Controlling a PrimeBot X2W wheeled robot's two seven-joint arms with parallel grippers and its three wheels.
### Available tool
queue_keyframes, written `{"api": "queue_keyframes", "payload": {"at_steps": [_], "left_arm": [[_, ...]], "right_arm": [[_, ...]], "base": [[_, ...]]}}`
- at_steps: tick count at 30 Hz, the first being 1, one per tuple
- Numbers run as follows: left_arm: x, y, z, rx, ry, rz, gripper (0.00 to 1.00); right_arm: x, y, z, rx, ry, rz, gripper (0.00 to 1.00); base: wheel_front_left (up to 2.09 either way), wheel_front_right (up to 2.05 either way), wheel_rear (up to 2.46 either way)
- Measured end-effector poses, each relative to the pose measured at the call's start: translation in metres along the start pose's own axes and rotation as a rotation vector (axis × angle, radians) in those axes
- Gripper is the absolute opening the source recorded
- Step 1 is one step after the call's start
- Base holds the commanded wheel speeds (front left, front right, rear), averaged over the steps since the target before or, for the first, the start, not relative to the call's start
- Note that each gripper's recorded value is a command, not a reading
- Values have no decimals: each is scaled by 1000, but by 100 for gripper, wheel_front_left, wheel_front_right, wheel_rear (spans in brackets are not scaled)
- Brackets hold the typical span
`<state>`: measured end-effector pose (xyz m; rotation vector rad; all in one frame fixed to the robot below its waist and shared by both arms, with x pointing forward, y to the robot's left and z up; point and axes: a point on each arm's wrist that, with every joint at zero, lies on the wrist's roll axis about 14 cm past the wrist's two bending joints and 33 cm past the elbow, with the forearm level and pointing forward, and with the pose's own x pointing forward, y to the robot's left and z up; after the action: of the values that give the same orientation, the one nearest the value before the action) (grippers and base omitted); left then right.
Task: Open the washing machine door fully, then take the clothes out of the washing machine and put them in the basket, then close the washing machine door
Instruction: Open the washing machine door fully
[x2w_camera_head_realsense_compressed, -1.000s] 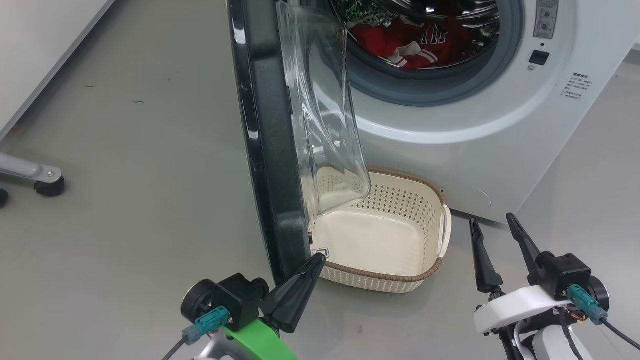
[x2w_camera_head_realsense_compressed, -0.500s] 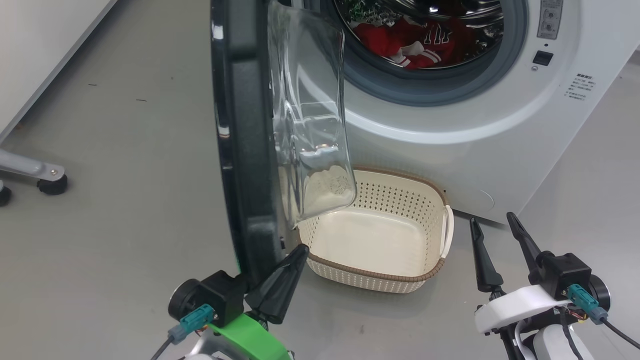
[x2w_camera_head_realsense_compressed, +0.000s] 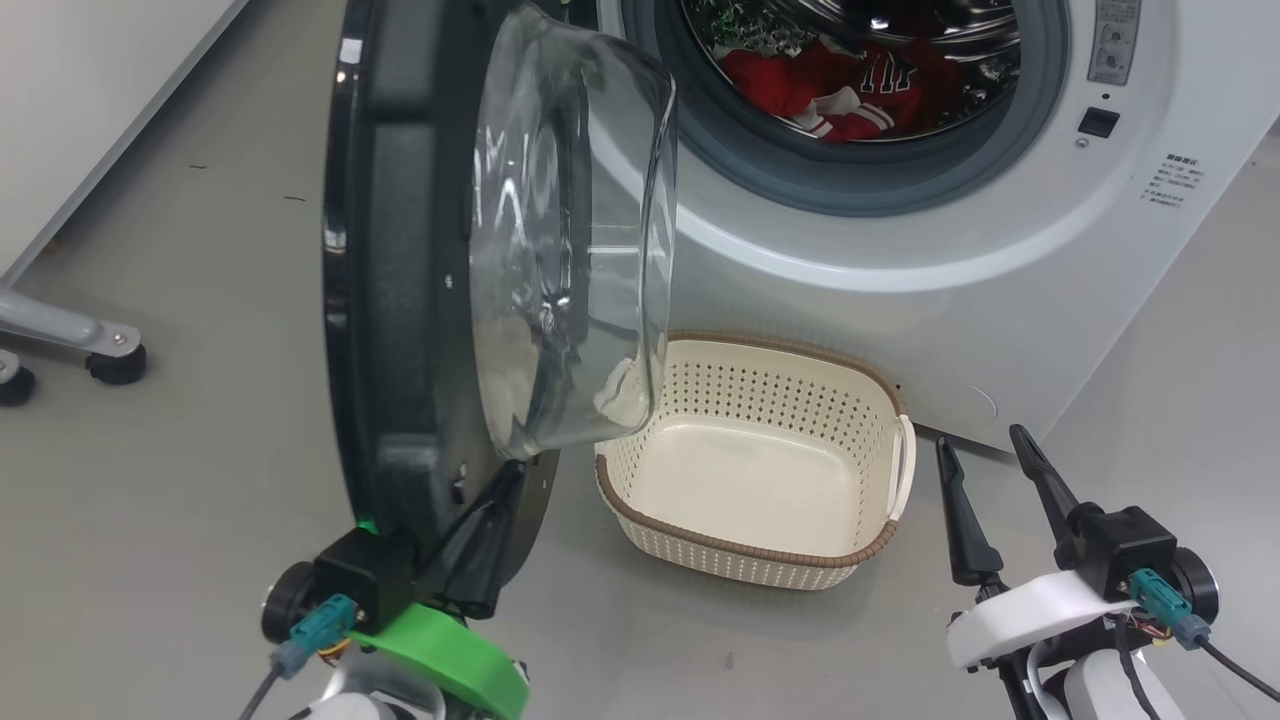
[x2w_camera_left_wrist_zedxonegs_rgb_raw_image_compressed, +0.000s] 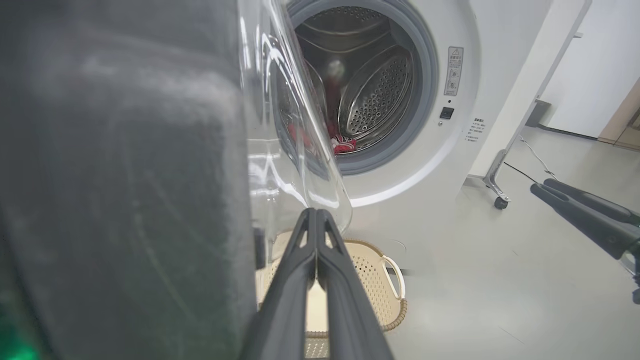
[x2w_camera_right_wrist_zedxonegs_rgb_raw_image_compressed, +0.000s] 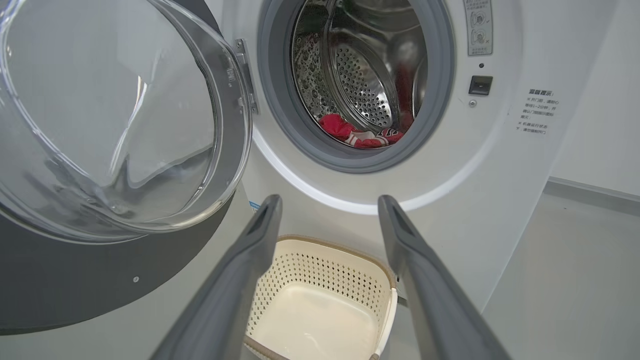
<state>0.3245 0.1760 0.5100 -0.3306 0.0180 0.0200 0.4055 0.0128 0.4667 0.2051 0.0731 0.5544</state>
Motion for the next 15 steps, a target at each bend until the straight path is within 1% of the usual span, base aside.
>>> {"api": "queue_keyframes", "payload": {"at_steps": [6,15], "left_arm": [[-2,28,4,4,-25,98,0],[-9,74,11,-22,-62,249,0]], "right_arm": [[0,2,0,-7,0,5,100],[2,1,-3,-3,8,7,100]], "base": [[0,0,0],[0,0,0]]}}
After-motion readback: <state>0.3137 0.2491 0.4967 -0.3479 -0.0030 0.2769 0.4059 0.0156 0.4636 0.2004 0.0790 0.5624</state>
